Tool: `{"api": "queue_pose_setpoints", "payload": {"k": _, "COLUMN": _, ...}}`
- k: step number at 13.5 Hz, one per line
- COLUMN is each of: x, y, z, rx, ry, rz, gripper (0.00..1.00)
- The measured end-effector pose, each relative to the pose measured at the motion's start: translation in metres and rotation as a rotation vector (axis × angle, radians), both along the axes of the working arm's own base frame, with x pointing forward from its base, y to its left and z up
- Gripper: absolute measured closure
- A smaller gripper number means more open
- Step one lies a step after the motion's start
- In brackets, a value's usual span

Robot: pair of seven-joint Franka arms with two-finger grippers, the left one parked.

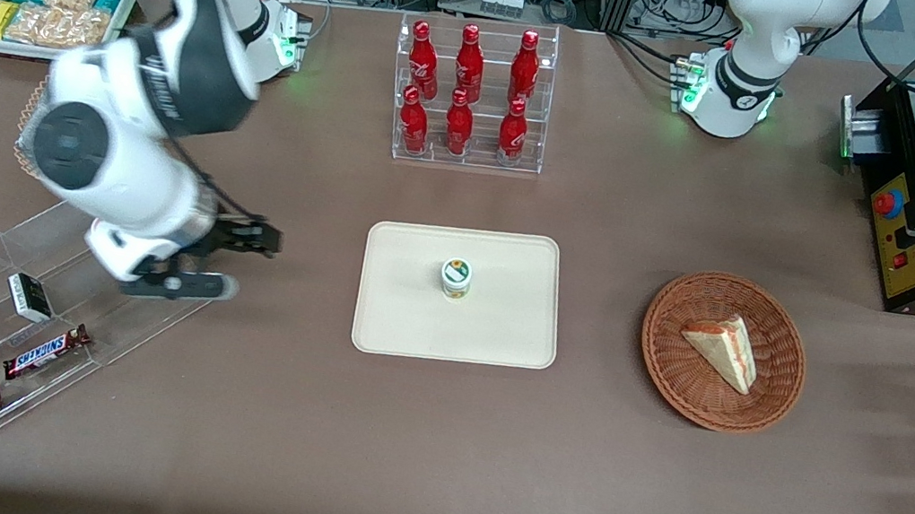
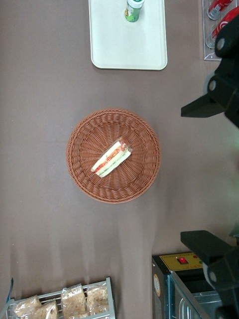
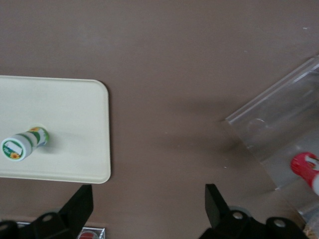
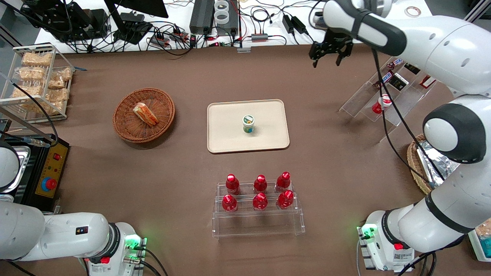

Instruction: Place green gum on tray

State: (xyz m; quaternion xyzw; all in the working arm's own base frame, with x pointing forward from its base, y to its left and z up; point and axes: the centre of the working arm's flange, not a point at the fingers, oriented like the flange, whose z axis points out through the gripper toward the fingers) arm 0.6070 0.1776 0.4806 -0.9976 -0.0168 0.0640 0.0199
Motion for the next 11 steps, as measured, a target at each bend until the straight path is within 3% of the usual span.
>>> {"api": "queue_pose_setpoints", "payload": {"k": 5, "x": -0.005, "y": -0.102, "z": 0.005, "rx": 0.019, "ry": 0.017, "rz": -0.111, "gripper": 0.00}}
{"api": "queue_pose_setpoints", "payload": {"k": 8, "x": -0.015, "y": -0.141, "z": 0.015, "rx": 0.045, "ry": 0.007, "rz": -0.096, "gripper": 0.00}}
{"api": "queue_pose_setpoints", "payload": {"k": 11, "x": -0.029, "y": -0.169, "z": 0.031, "rx": 0.033, "ry": -0.013, "rz": -0.081, "gripper": 0.00}}
